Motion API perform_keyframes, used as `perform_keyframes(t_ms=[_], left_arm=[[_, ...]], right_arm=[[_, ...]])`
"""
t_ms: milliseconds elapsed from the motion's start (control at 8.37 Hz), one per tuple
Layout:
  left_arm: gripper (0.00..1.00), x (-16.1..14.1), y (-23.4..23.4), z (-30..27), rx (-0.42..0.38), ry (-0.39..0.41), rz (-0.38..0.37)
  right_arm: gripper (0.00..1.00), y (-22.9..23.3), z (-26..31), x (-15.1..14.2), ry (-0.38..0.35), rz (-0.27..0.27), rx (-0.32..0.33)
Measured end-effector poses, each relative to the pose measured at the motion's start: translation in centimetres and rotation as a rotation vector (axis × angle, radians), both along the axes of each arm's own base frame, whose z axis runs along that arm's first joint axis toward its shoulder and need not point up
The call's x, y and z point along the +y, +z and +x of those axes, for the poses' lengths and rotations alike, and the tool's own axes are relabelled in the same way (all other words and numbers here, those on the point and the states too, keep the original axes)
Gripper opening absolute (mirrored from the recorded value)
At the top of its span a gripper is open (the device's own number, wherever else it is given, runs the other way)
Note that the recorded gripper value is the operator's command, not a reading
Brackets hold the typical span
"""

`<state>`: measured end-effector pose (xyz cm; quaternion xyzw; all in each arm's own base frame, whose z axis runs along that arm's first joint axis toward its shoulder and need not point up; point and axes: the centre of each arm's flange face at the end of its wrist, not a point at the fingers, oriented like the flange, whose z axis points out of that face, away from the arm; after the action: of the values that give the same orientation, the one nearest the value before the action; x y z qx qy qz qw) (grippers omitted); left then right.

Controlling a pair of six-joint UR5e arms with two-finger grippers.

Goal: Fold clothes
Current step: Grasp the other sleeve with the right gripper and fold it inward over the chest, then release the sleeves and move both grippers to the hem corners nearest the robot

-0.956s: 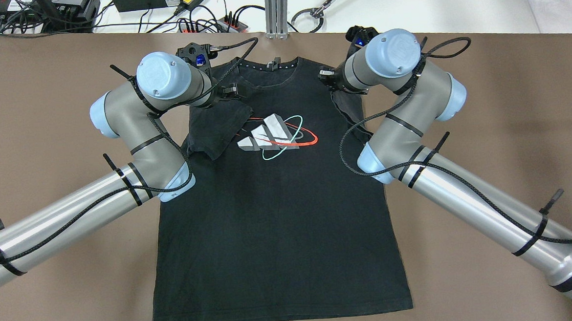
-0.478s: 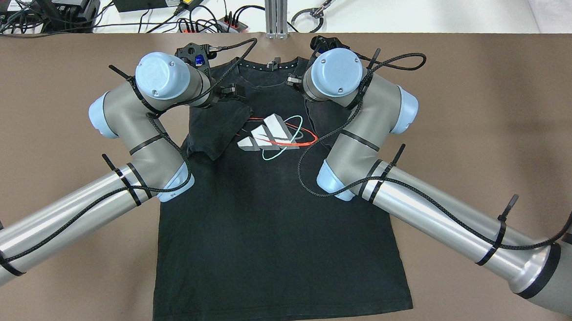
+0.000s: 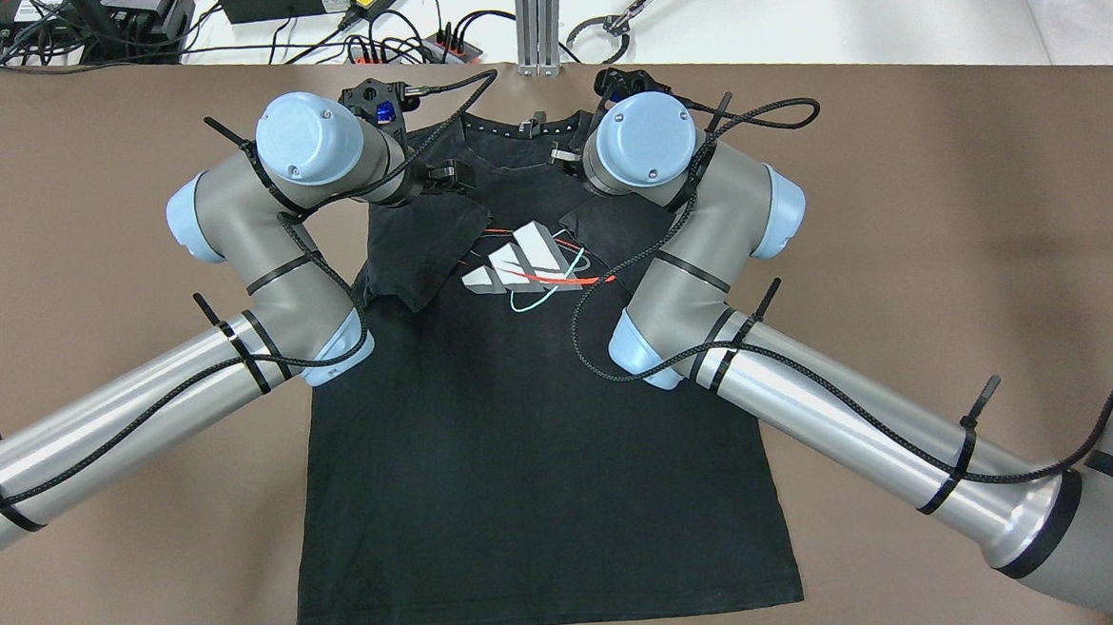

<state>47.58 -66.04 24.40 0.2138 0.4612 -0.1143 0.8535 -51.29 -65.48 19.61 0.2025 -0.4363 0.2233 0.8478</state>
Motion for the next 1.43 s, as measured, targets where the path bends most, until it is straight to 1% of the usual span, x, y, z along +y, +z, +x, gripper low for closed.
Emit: perform_keyframes(t_ms=[239, 358, 597, 717, 836, 956, 1075, 1195, 1434], left_arm=[[1.00, 0.3, -0.4, -0.7, 0.016, 0.006, 0.011], [1.00, 1.0, -0.1, -1.4, 0.024, 0.006, 0.016], [1.00, 3.7, 1.7, -3.5, 0.053, -0.003, 0.007], [1.00, 5.6, 2.6, -4.8, 0.081, -0.017, -0.012], [1.00, 8.1, 3.4, -5.9, 0.118, -0.028, -0.042], [1.00, 11.6, 4.3, -6.5, 0.156, -0.030, -0.075], [1.00, 15.2, 5.0, -7.2, 0.194, -0.034, -0.113], [1.00, 19.0, 5.7, -7.4, 0.224, -0.039, -0.150], [1.00, 26.8, 6.0, -6.8, 0.283, -0.049, -0.219]], right_arm=[[0.95, -0.3, -0.3, 0.4, -0.045, 0.035, 0.027], [0.94, -0.6, -1.3, 1.4, -0.072, 0.043, 0.036], [0.94, -1.9, -2.9, 4.2, -0.113, 0.038, 0.045], [0.95, -2.5, -3.2, 5.5, -0.122, 0.028, 0.043], [0.95, -2.3, -3.3, 7.0, -0.122, 0.010, 0.026], [0.95, -1.6, -3.0, 9.5, -0.123, -0.005, -0.007], [0.94, -0.3, -2.1, 12.9, -0.128, -0.018, -0.046], [0.94, 1.6, -0.4, 16.6, -0.130, -0.035, -0.083], [0.94, 5.1, 4.3, 25.2, -0.120, -0.079, -0.151]])
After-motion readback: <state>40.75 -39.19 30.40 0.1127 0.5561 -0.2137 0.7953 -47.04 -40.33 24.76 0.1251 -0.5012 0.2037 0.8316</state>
